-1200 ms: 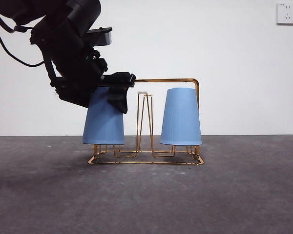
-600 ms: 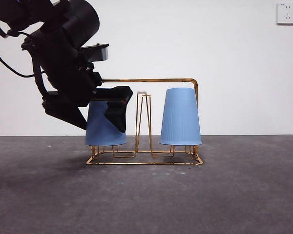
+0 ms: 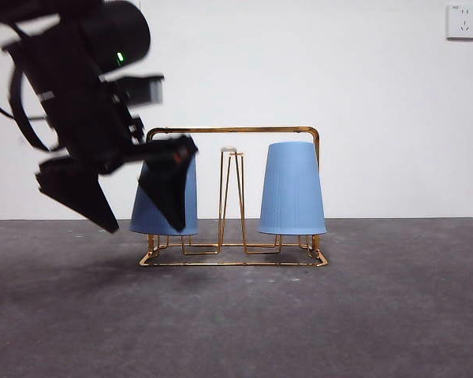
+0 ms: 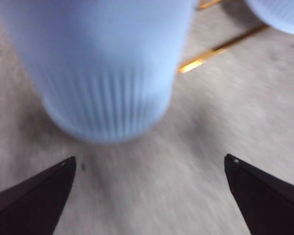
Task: Pick up cup 1,put cup 1 in the cup rack,pick up cup 2,put cup 2 in the cup rack
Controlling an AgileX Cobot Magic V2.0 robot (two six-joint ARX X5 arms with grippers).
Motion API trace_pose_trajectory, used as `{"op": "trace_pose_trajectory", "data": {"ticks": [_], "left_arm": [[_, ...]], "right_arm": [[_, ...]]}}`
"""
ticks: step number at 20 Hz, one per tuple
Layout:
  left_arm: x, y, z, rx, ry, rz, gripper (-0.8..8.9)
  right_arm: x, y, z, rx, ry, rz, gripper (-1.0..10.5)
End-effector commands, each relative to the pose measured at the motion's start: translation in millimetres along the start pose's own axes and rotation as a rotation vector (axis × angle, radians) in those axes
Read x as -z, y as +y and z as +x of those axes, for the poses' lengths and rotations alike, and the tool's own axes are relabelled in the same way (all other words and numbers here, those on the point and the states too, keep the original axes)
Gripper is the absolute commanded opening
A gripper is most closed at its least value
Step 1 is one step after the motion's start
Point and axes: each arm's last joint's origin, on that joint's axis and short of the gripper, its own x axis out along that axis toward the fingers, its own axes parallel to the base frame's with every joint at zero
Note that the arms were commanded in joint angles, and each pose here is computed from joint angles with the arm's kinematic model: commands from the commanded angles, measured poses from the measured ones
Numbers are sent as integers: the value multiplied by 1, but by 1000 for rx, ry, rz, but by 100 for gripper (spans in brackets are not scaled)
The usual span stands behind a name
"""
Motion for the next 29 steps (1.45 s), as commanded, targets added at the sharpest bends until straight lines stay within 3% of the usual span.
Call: {"op": "trace_pose_trajectory", "data": {"ticks": [1,6,12,14,16,18,19,20,21,29], "left_arm": [[2,-2,-23,60,0,-5,502],[14,-9,-100,289,-58,-19,502],[46,-12,-194,496,-253,-32,497],[57,-11,-212,519,-300,-30,458],[64,-11,-222,525,-325,-23,327],[72,-10,-232,529,-356,-15,48],[74,-10,-236,531,-367,-12,-10],[76,-9,-238,532,-375,-10,-7],[78,-9,-240,533,-383,-8,-7],[78,-9,-242,533,-392,-5,-5]], "right_arm": [[3,1,3,-2,36,20,158],[11,2,10,-16,162,44,158],[14,8,33,-142,343,59,158],[14,10,41,-180,386,64,158],[13,11,46,-201,406,68,158],[13,12,52,-216,439,71,151],[13,13,55,-216,452,71,84],[13,13,57,-217,462,70,-3],[13,13,59,-217,471,70,-11],[12,14,69,-211,508,90,3]]}}
